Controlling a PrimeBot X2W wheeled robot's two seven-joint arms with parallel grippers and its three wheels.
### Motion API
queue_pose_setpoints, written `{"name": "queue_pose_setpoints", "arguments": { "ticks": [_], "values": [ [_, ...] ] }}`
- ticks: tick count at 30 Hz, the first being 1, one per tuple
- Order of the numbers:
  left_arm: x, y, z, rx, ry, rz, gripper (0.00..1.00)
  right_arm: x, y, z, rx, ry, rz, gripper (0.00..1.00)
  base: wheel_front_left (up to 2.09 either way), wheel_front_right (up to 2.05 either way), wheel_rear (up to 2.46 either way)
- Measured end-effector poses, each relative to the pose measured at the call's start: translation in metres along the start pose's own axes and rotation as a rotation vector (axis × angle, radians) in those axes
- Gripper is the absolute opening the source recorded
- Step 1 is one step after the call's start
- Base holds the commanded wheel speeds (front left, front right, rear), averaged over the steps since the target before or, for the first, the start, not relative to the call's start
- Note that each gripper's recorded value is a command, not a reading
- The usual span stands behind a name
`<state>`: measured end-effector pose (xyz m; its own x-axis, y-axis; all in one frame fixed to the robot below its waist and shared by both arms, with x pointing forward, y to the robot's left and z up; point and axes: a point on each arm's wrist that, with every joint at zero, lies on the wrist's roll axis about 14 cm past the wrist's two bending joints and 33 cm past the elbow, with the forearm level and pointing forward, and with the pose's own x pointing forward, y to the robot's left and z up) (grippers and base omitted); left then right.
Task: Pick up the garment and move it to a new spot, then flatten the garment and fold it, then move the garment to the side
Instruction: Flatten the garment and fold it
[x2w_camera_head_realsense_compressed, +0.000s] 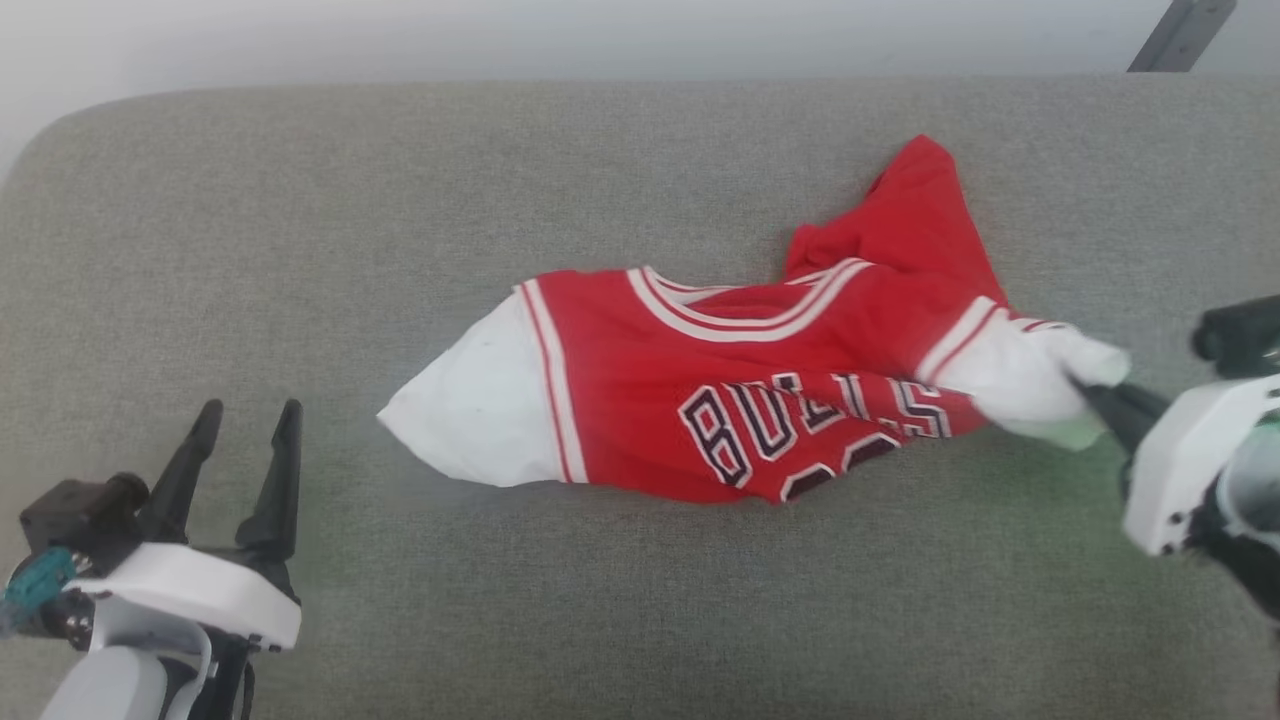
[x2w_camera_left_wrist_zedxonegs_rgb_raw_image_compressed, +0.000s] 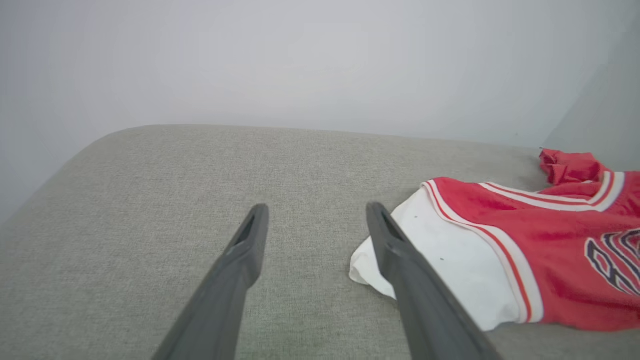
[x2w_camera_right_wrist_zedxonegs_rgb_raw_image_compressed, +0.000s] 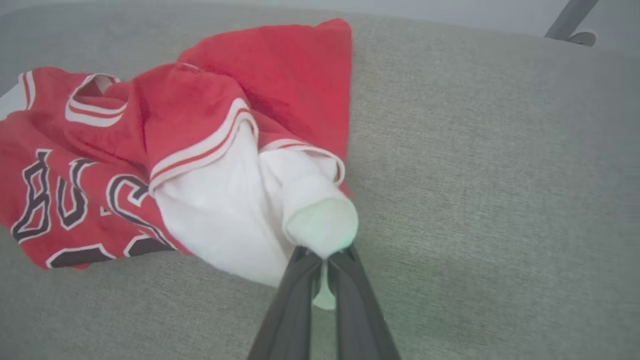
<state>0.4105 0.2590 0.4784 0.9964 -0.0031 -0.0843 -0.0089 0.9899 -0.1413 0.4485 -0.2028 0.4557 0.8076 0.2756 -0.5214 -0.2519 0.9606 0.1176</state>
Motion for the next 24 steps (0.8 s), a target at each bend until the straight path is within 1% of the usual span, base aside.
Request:
{"name": "queue_pose_setpoints", "arguments": {
  "ticks": [2, 9, 13, 18, 19, 20, 21, 22, 23, 24],
  "values": [
    [-0.001, 0.001, 0.0, -0.002, -0.005, 0.003, 1.0, -0.001, -0.006, 0.002, -0.003, 0.003, -0.013, 0.0, 0.0, 0.0, 0.0],
    [-0.008, 0.003, 0.002, -0.019, -0.031, 0.026, 1.0, -0.008, -0.052, 0.016, 0.009, 0.012, -0.125, 0.0, 0.0, 0.0, 0.0],
    [-0.011, 0.005, 0.001, -0.027, -0.036, 0.036, 1.0, -0.007, -0.072, 0.002, 0.047, 0.075, -0.173, 0.0, 0.0, 0.0, 0.0],
    [-0.015, 0.007, -0.005, -0.034, -0.024, 0.046, 1.0, 0.002, -0.077, -0.021, 0.105, 0.141, -0.184, 0.0, 0.0, 0.0, 0.0],
    [-0.015, 0.007, -0.006, -0.036, -0.022, 0.048, 1.0, 0.005, -0.076, -0.025, 0.123, 0.145, -0.182, 0.04, 0.0, 0.0, 0.0],
    [-0.015, 0.007, -0.006, -0.037, -0.021, 0.046, 1.0, 0.008, -0.075, -0.029, 0.139, 0.155, -0.179, 0.22, 0.0, 0.0, 0.0],
    [-0.015, 0.007, -0.007, -0.038, -0.019, 0.047, 1.0, 0.01, -0.074, -0.032, 0.146, 0.166, -0.177, 0.38, 0.0, 0.0, 0.0],
    [-0.015, 0.007, -0.008, -0.039, -0.018, 0.047, 1.0, 0.011, -0.074, -0.035, 0.15, 0.171, -0.18, 0.49, 0.0, 0.0, 0.0],
    [-0.015, 0.007, -0.008, -0.039, -0.017, 0.046, 1.0, 0.012, -0.075, -0.036, 0.159, 0.173, -0.181, 0.96, 0.0, 0.0, 0.0],
    [-0.015, 0.006, -0.009, -0.04, -0.017, 0.041, 1.0, 0.013, -0.075, -0.036, 0.162, 0.171, -0.182, 1.0, 0.0, 0.0, 0.0]
  ]
}}
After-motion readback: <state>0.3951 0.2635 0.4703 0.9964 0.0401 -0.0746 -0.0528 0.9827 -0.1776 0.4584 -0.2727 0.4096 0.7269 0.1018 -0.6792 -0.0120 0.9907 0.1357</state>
